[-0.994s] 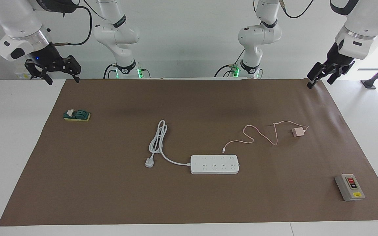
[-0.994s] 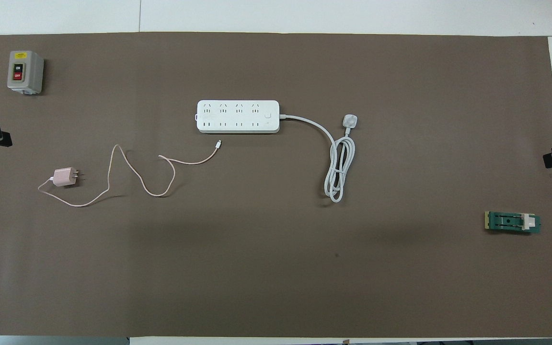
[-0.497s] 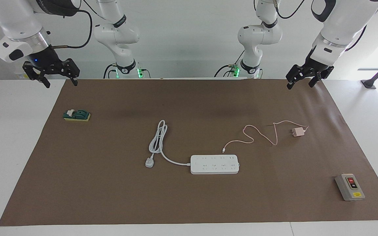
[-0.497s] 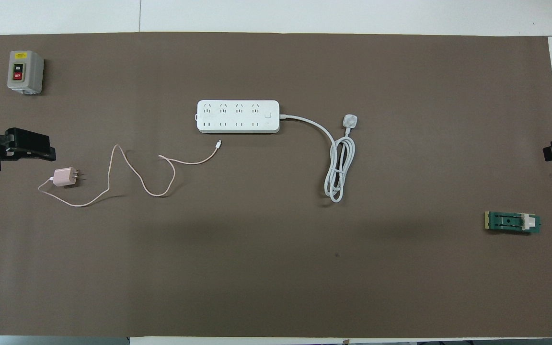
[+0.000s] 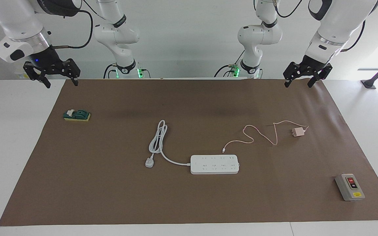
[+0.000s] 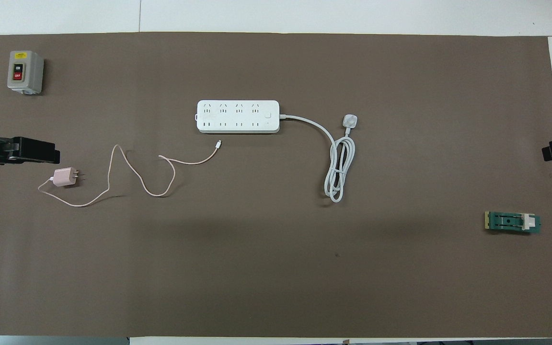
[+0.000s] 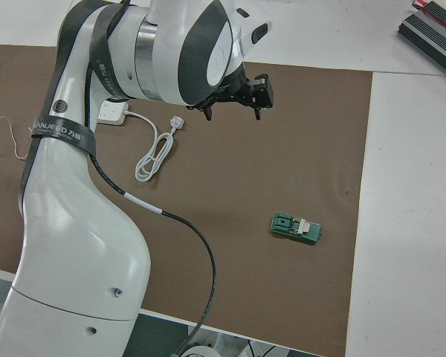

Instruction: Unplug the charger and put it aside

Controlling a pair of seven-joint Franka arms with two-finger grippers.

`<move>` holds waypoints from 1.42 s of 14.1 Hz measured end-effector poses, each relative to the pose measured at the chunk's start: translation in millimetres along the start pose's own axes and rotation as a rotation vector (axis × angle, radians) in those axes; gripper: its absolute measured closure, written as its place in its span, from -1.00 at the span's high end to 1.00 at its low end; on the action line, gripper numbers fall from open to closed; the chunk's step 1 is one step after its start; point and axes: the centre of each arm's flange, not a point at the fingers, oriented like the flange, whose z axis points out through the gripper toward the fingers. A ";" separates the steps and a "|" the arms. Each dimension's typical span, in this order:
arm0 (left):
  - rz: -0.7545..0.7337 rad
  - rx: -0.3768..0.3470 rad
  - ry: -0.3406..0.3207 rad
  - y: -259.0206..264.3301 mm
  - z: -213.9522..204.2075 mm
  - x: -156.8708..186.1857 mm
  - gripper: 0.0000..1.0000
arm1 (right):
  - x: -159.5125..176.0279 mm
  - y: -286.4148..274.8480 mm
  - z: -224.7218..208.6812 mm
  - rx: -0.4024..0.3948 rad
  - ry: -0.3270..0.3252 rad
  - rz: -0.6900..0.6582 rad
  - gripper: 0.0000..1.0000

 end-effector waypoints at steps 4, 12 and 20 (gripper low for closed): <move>0.003 0.023 -0.027 -2.8 4.5 -2.6 1.00 | -0.4 -0.1 0.3 0.001 -0.004 0.000 1.00; 0.002 0.025 -0.094 -3.3 11.9 -9.9 1.00 | -3.0 -0.6 2.4 0.006 -0.027 0.000 1.00; 0.002 0.025 -0.102 -3.4 12.6 -10.9 1.00 | -3.0 -0.6 2.3 0.006 -0.027 0.000 1.00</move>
